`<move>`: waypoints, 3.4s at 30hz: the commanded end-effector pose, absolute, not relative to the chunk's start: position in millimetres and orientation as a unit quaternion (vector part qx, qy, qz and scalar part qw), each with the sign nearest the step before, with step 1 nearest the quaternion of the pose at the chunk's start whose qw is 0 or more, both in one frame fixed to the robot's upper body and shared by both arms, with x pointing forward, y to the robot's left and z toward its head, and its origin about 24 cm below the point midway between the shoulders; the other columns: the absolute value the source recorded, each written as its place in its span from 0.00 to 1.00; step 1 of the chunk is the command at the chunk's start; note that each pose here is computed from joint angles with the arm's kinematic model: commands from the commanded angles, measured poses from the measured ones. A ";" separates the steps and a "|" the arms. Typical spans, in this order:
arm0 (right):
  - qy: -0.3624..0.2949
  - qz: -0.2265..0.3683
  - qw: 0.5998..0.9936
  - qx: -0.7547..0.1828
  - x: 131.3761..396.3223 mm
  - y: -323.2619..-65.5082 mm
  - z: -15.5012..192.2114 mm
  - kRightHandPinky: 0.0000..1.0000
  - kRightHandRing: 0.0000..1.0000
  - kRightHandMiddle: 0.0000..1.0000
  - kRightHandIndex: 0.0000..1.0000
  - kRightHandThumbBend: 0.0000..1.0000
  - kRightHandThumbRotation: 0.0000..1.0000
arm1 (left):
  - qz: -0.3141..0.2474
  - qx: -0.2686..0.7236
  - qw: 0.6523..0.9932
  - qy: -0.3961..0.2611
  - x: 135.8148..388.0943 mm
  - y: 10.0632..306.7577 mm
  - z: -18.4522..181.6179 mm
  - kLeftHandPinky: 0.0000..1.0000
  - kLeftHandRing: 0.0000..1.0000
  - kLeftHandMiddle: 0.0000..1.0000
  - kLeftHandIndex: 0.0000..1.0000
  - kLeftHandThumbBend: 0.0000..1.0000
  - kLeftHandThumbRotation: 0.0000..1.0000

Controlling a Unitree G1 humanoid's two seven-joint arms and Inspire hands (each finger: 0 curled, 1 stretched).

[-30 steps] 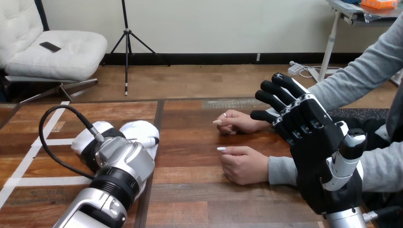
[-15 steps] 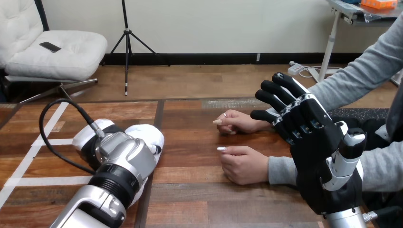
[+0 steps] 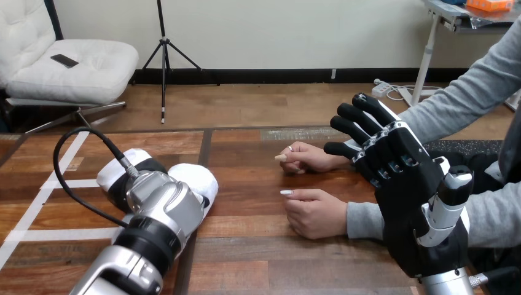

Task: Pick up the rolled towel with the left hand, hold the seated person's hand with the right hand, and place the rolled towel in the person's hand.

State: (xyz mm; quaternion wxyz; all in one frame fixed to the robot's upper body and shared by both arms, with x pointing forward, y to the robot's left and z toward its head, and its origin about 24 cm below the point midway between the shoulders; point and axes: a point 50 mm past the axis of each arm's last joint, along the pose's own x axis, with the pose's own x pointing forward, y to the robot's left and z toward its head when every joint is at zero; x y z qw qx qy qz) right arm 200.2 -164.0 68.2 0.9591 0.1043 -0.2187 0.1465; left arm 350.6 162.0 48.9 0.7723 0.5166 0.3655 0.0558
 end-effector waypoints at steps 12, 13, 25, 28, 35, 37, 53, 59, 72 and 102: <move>-0.272 0.152 0.945 0.100 207.0 -160.3 88.8 0.76 0.85 0.85 0.84 0.93 1.00 | 0.076 0.533 0.785 0.307 348.3 165.3 53.7 0.04 0.10 0.20 0.73 0.66 0.00; -0.272 0.152 0.945 0.101 207.1 -160.2 88.7 0.76 0.85 0.85 0.84 0.93 1.00 | 0.077 0.534 0.785 0.306 348.1 165.5 53.5 0.04 0.10 0.20 0.73 0.66 0.00; -0.271 0.153 0.945 0.101 207.0 -160.7 87.7 0.76 0.85 0.85 0.85 0.93 1.00 | 0.080 0.538 0.785 0.298 346.4 167.5 52.5 0.03 0.10 0.20 0.74 0.64 0.00; -0.270 0.152 0.945 0.102 206.9 -160.9 87.8 0.76 0.85 0.85 0.85 0.93 1.00 | 0.080 0.538 0.785 0.296 346.0 168.1 52.1 0.04 0.10 0.21 0.73 0.64 0.00; -0.269 0.152 0.945 0.103 206.7 -161.4 87.9 0.75 0.85 0.84 0.85 0.94 1.00 | 0.082 0.532 0.791 0.292 344.3 169.3 51.3 0.04 0.11 0.21 0.72 0.65 0.00; -0.269 0.152 0.946 0.103 206.6 -161.7 87.8 0.75 0.85 0.84 0.85 0.94 1.00 | 0.082 0.530 0.793 0.290 343.6 169.5 51.2 0.04 0.11 0.21 0.72 0.66 0.00; -0.269 0.152 0.946 0.100 206.6 -163.2 87.0 0.77 0.86 0.86 0.85 0.92 1.00 | 0.089 0.522 0.809 0.255 336.1 171.2 49.3 0.04 0.11 0.21 0.70 0.65 0.00; -0.268 0.152 0.947 0.096 206.4 -163.9 86.6 0.77 0.86 0.86 0.85 0.92 1.00 | 0.103 0.494 0.835 0.218 329.4 171.8 51.1 0.05 0.12 0.22 0.54 0.66 0.00; -0.261 0.149 0.949 0.094 206.3 -165.8 85.9 0.78 0.86 0.85 0.85 0.89 0.99 | 0.102 0.414 0.891 0.153 310.3 175.8 61.7 0.08 0.16 0.26 0.43 0.67 0.00; -0.245 0.152 0.955 0.072 208.9 -167.7 83.1 0.81 0.87 0.86 0.86 0.84 0.96 | 0.060 0.197 0.978 -0.033 260.4 179.8 103.2 0.19 0.27 0.36 0.41 0.62 0.00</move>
